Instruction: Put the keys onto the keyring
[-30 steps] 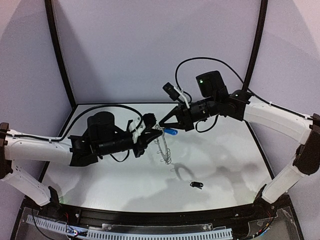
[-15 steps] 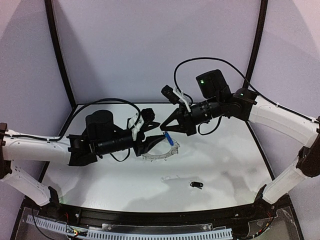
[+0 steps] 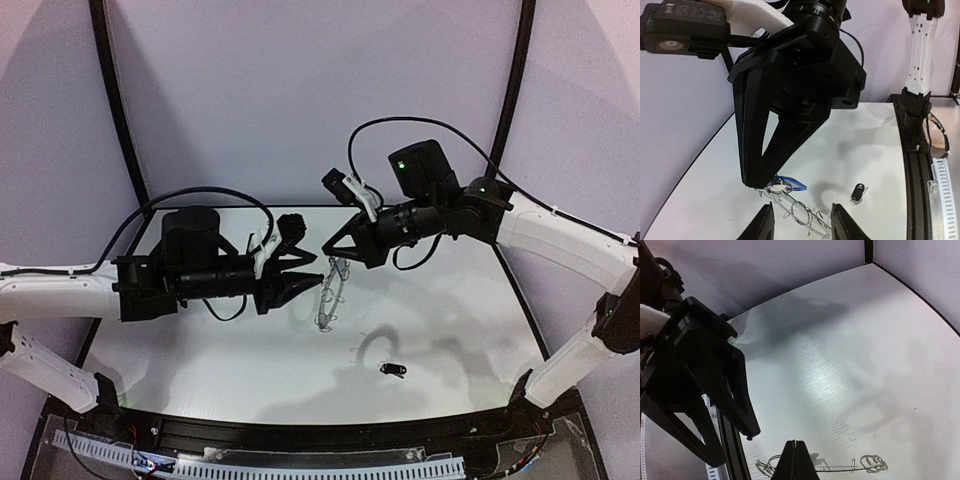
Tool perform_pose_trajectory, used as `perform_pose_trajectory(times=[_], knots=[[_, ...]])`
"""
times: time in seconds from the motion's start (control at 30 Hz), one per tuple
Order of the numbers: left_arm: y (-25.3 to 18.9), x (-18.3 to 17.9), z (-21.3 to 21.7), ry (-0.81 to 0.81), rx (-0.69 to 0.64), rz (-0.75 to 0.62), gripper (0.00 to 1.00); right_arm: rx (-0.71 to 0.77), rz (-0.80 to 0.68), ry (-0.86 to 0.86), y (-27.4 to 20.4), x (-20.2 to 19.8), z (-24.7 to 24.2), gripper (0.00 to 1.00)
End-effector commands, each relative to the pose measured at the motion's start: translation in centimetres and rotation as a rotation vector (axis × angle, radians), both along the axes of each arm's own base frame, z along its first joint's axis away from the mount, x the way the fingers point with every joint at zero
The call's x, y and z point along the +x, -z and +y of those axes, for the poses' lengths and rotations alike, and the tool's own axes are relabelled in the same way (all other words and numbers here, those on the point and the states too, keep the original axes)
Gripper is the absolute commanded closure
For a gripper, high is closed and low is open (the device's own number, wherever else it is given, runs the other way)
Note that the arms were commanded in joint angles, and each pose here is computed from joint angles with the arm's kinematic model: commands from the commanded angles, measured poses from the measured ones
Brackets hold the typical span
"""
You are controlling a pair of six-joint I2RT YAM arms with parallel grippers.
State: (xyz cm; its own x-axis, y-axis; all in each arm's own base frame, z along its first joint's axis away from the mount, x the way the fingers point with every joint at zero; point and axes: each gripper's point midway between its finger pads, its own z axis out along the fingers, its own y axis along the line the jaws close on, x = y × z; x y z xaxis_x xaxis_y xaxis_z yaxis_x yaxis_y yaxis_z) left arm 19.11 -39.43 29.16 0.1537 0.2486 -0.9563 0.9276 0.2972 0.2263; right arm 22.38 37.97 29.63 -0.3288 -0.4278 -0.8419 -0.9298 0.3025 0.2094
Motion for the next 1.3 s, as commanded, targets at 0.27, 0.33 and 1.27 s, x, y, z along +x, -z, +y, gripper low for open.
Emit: perform_pose_trajectory(times=[0.27,0.33,1.27], knots=[[-0.2,1.3,-1.0,-0.037,0.055,0.025,0.74,0.041,-0.027,0.159,-2.1,1.9,0.8,1.00],[0.0,1.5,-0.9,-0.051,0.059,0.028,0.76,0.048,-0.027,0.166,-2.2,1.8,0.9,1.00],[1.4,3.9,-0.8,-0.157,0.129,-0.048,0.94,0.125,0.001,0.081,-4.0,-0.6,1.3,1.00]])
